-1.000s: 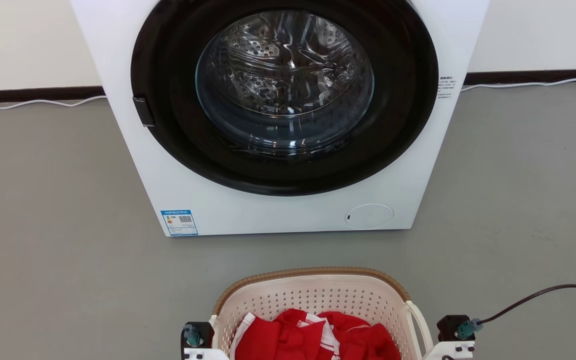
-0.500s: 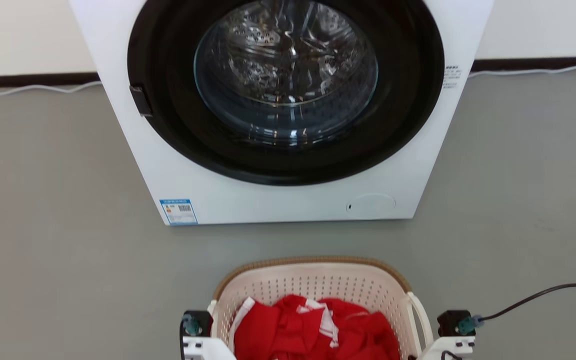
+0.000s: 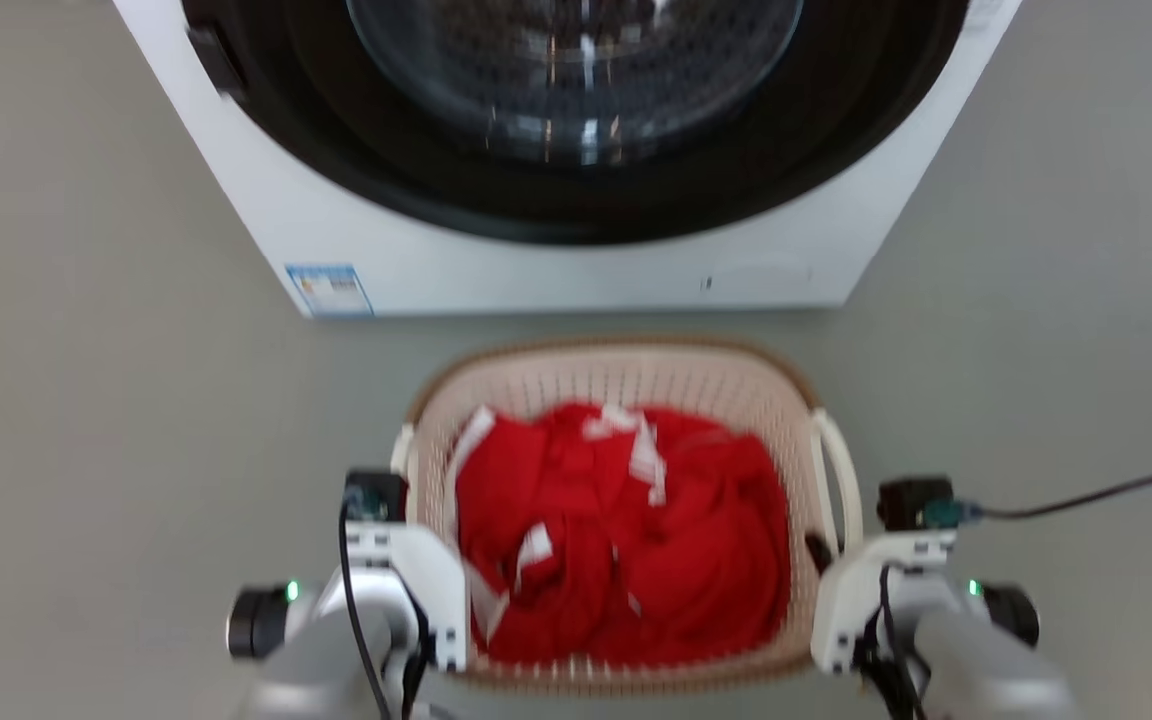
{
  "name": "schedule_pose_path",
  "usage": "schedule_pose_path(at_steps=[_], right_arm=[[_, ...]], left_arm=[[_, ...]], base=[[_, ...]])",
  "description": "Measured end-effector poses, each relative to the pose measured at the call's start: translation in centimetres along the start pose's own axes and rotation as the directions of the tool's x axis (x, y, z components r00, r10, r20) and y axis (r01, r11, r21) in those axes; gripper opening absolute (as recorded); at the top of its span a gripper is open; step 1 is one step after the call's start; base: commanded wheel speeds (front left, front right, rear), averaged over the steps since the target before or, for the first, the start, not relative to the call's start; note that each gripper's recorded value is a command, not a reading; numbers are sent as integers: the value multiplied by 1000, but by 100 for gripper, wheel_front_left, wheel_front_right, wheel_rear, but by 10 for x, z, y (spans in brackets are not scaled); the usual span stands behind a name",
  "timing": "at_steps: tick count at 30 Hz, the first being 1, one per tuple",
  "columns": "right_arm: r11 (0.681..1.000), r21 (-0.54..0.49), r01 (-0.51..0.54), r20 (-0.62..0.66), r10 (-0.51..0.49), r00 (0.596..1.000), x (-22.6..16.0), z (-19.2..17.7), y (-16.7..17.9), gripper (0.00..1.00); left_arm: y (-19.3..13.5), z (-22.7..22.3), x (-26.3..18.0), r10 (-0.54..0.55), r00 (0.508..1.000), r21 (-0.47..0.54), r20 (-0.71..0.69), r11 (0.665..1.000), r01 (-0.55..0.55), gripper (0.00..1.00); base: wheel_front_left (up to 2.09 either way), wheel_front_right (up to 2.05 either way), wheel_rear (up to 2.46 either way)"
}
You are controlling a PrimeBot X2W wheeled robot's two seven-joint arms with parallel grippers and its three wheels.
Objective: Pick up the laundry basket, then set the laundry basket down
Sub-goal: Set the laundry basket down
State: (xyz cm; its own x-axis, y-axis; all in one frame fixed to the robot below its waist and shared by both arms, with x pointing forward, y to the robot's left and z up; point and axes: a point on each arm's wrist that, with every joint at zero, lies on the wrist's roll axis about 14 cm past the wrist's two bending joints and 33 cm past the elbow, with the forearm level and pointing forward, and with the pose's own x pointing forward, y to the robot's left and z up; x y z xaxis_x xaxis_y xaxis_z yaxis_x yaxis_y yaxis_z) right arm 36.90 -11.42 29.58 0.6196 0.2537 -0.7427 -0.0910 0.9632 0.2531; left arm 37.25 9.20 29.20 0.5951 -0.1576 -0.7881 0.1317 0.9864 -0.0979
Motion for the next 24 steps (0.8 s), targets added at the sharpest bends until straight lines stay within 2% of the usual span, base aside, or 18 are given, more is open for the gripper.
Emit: schedule_pose_path(at_steps=[10,24], right_arm=[[1000,-18,-1,62,2,998,61,35,-12,0],[1000,-7,18,-14,-18,1000,160,12,-39,0]], left_arm=[[16,29,60,40,999,-11,21,999,-40,0],[39,14,152,97,995,-7,-8,995,-97,0]], base=[[0,0,0],[0,0,0]])
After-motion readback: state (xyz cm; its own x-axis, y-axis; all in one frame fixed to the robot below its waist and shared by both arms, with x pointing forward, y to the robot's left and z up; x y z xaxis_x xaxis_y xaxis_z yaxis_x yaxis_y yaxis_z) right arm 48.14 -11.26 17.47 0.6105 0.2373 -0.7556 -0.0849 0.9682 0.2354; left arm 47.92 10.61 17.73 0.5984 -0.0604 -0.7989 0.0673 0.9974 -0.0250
